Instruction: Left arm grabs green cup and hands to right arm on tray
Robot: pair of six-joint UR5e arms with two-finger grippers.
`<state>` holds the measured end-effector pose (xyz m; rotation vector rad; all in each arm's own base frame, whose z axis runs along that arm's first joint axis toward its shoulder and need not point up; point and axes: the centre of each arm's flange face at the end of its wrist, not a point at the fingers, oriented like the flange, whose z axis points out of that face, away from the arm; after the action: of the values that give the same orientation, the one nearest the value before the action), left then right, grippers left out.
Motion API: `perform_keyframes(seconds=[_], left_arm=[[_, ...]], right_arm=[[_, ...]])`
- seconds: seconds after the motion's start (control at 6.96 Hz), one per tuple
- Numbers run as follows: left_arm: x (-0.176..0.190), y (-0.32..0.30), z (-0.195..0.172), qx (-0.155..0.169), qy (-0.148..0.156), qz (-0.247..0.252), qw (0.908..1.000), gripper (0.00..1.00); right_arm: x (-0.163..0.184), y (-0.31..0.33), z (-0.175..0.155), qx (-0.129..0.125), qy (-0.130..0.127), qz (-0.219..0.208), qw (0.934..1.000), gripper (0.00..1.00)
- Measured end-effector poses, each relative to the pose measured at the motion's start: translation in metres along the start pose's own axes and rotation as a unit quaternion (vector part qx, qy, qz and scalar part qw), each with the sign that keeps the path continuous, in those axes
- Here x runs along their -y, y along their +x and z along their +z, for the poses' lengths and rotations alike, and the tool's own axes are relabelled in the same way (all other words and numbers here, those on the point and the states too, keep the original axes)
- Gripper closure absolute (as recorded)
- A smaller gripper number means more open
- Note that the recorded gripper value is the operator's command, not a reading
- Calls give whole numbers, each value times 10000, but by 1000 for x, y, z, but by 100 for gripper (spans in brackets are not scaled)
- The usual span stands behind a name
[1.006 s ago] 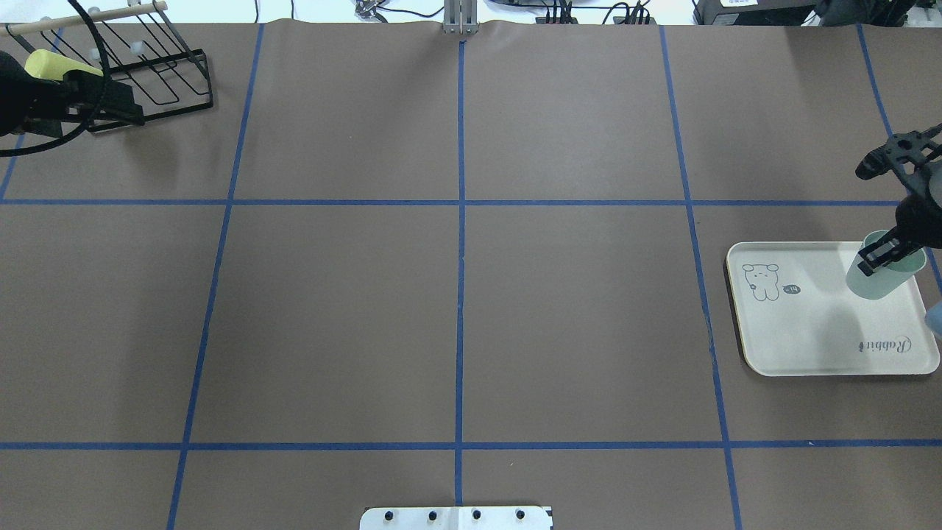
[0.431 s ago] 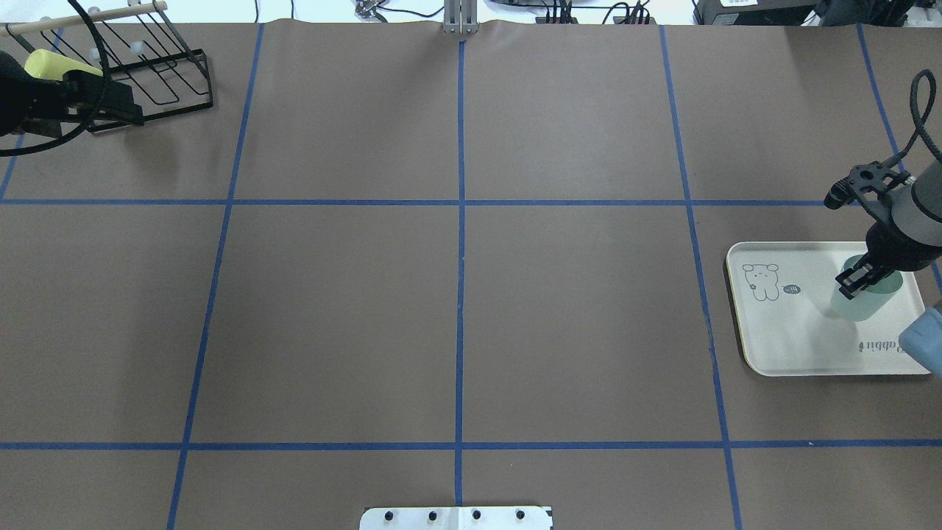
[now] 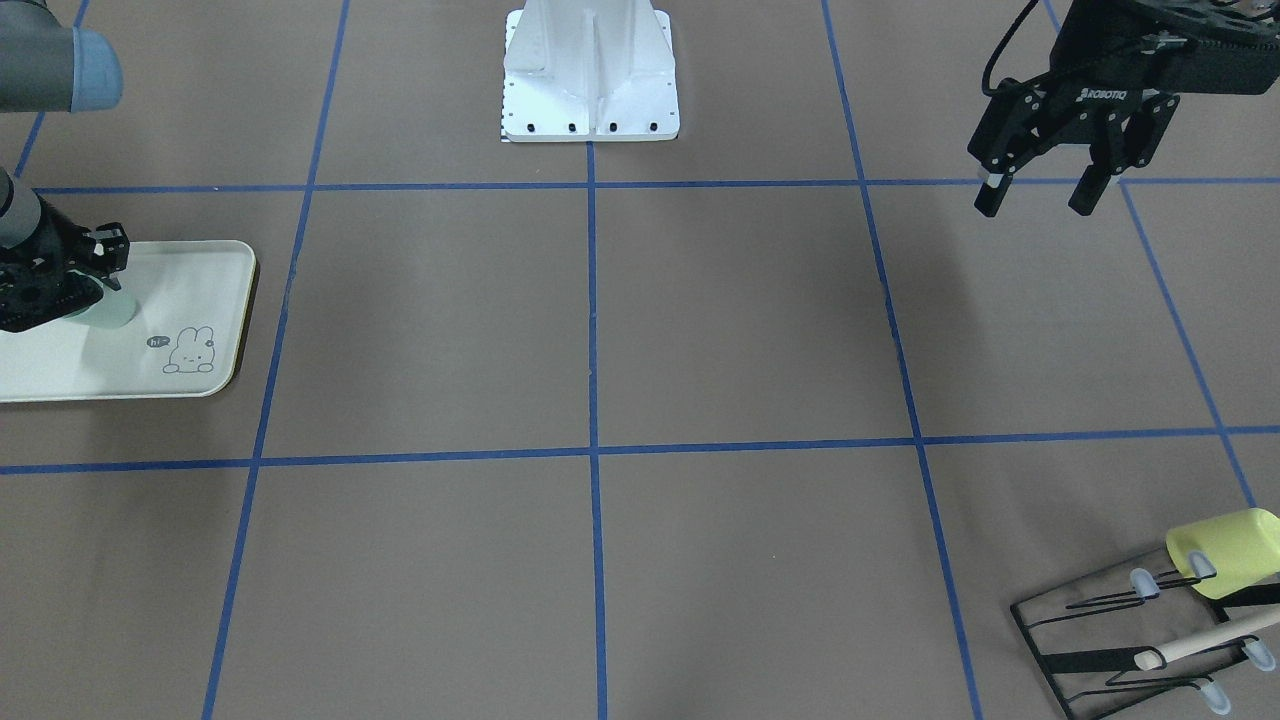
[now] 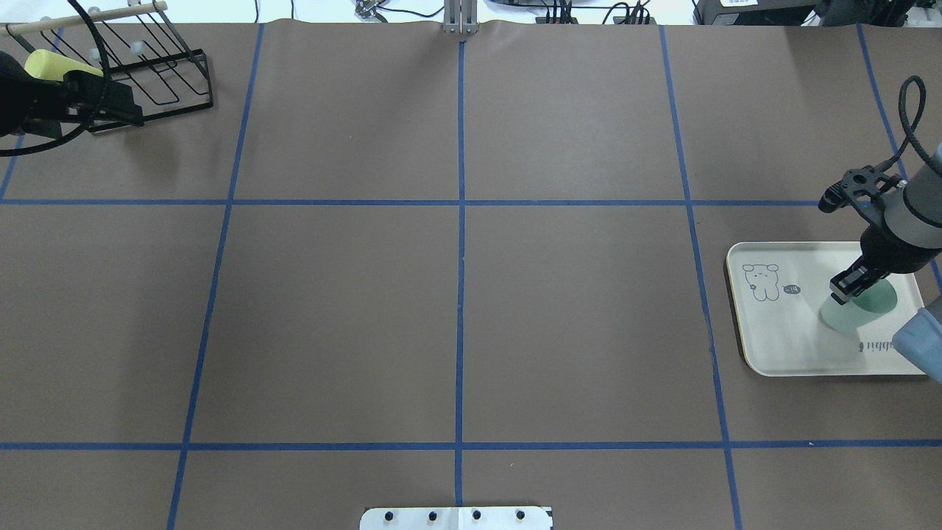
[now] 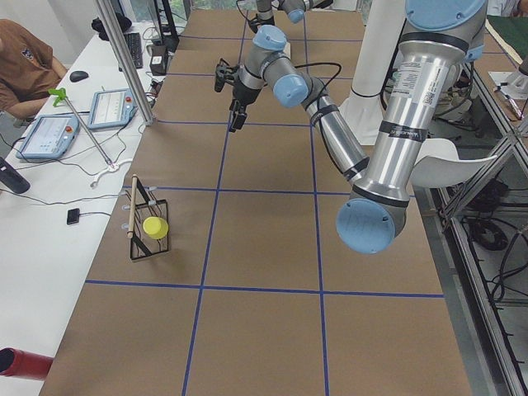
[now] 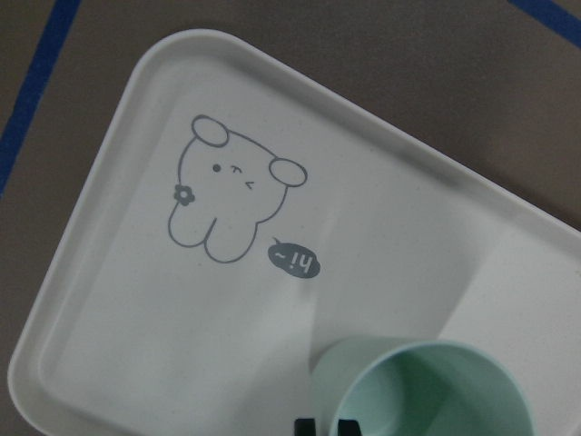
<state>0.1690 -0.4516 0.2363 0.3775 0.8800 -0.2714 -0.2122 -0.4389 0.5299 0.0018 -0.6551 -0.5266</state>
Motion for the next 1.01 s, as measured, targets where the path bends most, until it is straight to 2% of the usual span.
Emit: perform_keyframes(seconds=[0.29,0.57,0.72,0.86,1.01], left_arm=[[0,0,0,-1,1,-1,10000,0],[3,-8,-2,18,-47,42,10000,0],[8,-29,-5,109,-115,275,9995,0],[12,-70,-6,337,-238,718,9966,0],[14,-123,-3,571,-456,1178,9904,0]], right_arm=[[-3,10,-35,22,321,125,9994,0],[-19,45,-90,-60,841,538,9950,0],[-27,66,-112,-106,1036,779,9915,0],[-35,88,-126,-112,1176,1001,9879,0],[-40,103,-132,-71,1247,1171,9852,0]])
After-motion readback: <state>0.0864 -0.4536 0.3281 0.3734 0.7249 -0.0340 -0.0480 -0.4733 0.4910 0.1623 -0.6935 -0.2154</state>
